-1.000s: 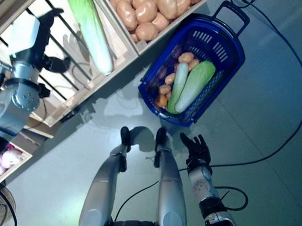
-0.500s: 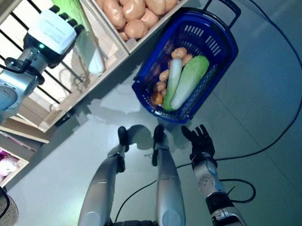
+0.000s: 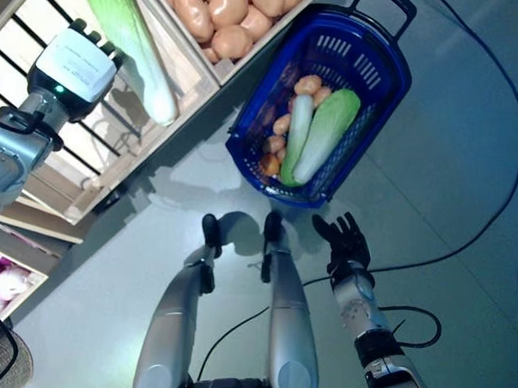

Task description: Put vegetables into the basket

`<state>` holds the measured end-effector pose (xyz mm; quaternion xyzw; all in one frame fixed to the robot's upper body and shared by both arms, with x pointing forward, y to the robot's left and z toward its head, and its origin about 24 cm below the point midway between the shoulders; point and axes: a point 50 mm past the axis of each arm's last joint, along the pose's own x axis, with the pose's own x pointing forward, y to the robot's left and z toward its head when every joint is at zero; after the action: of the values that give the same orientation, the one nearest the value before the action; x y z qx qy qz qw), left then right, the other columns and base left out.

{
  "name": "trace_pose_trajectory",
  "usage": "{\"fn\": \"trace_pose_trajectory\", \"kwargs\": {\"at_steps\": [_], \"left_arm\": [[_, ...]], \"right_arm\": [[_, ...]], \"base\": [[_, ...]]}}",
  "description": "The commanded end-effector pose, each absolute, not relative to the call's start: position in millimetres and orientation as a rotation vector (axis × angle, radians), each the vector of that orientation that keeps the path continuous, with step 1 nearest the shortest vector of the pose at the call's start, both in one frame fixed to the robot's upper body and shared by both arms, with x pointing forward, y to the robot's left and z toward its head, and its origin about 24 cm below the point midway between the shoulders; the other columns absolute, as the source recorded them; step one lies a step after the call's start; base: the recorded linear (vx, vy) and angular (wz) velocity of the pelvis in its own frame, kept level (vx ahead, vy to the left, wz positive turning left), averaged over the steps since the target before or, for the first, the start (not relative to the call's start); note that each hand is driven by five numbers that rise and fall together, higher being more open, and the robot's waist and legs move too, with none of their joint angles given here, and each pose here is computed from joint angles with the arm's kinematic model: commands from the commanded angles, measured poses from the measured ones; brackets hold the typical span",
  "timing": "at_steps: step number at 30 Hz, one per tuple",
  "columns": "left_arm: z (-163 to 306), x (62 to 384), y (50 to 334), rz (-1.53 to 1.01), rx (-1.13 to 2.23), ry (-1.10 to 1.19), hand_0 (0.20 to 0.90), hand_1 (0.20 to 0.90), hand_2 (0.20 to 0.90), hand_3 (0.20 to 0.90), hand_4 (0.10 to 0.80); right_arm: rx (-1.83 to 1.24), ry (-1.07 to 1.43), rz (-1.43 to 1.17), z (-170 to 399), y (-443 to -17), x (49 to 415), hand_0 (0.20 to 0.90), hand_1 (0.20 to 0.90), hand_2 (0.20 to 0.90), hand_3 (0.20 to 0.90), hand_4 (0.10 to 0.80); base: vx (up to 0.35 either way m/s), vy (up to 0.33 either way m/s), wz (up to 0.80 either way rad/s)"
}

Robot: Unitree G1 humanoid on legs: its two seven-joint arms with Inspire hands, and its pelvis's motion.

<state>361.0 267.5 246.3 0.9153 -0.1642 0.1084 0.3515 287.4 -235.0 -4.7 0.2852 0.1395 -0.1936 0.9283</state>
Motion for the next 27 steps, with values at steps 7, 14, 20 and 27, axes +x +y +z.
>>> {"fn": "trace_pose_trajectory", "kwargs": {"at_steps": [7,14,20,27], "left_arm": [[291,344,277,0.535,2.351,-0.750,0.900,0.900,0.900,0.900,0.800],[290,346,269,0.521,2.324,-0.824,0.900,0.900,0.900,0.900,0.800],[286,350,265,0.480,2.323,-0.793,0.900,0.900,0.900,0.900,0.800],[280,360,261,0.395,2.381,-0.679,0.900,0.900,0.900,0.900,0.800]], "right_arm": [[0.541,0.185,-0.401,18,-260,279,0.900,0.900,0.900,0.900,0.800],[0.533,0.190,-0.390,17,-257,279,0.900,0.900,0.900,0.900,0.800],[0.535,0.184,-0.391,19,-258,281,0.900,0.900,0.900,0.900,0.800],[0.542,0.148,-0.391,29,-258,284,0.900,0.900,0.900,0.900,0.800]], "base": [[0.036,0.044,-0.05],[0.036,0.021,-0.13],[0.030,0.003,-0.04],[0.025,-0.008,-0.03]]}}
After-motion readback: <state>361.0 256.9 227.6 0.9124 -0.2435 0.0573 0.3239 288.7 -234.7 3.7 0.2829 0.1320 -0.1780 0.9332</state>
